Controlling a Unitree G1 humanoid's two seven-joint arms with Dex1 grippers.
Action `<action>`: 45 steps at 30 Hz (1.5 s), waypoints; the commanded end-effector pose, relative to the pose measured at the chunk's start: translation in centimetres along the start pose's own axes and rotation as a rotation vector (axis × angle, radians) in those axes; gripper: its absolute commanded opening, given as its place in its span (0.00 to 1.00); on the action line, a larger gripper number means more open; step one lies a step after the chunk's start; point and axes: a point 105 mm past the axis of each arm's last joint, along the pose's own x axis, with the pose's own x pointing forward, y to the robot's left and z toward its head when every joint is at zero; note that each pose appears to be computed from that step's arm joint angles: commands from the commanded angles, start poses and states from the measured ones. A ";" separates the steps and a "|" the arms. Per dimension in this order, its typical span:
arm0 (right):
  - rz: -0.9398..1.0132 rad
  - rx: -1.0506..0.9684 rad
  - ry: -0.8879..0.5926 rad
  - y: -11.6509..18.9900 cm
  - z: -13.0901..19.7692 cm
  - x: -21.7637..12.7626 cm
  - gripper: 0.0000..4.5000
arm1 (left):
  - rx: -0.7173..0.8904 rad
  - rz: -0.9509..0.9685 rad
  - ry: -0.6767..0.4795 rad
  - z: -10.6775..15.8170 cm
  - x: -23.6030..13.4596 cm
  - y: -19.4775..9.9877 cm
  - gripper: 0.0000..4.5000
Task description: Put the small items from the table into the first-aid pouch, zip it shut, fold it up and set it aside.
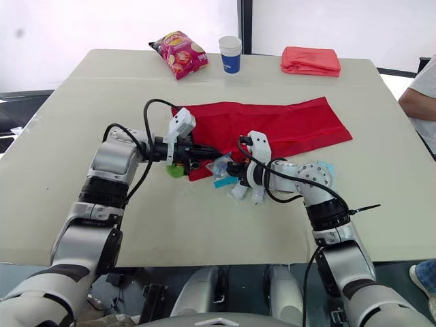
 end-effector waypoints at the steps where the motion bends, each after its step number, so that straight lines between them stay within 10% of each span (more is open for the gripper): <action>1: -0.006 0.059 -0.027 -0.3 0.9 0.0 0.00 | 0.040 -0.028 -0.018 0.4 -0.2 -0.8 0.04; 18: 0.112 0.223 -0.043 3.1 2.8 2.0 0.00 | -0.012 -0.008 0.037 -0.8 -0.1 0.8 0.04; 25: 0.050 -0.264 -0.090 1.5 2.6 -1.5 0.63 | -0.004 0.051 0.094 -2.0 -0.5 2.9 0.00; 30: 0.171 -0.527 -0.093 3.6 1.4 -4.9 0.63 | 0.000 0.061 0.101 -2.0 -0.5 3.6 0.00; 38: 0.109 -0.699 -0.123 3.8 1.7 -2.2 0.01 | 0.009 0.035 0.072 -0.5 0.0 3.2 0.00; 45: 0.016 -0.784 -0.048 1.8 0.2 1.5 0.01 | 0.009 0.033 0.058 0.0 -0.1 2.5 0.00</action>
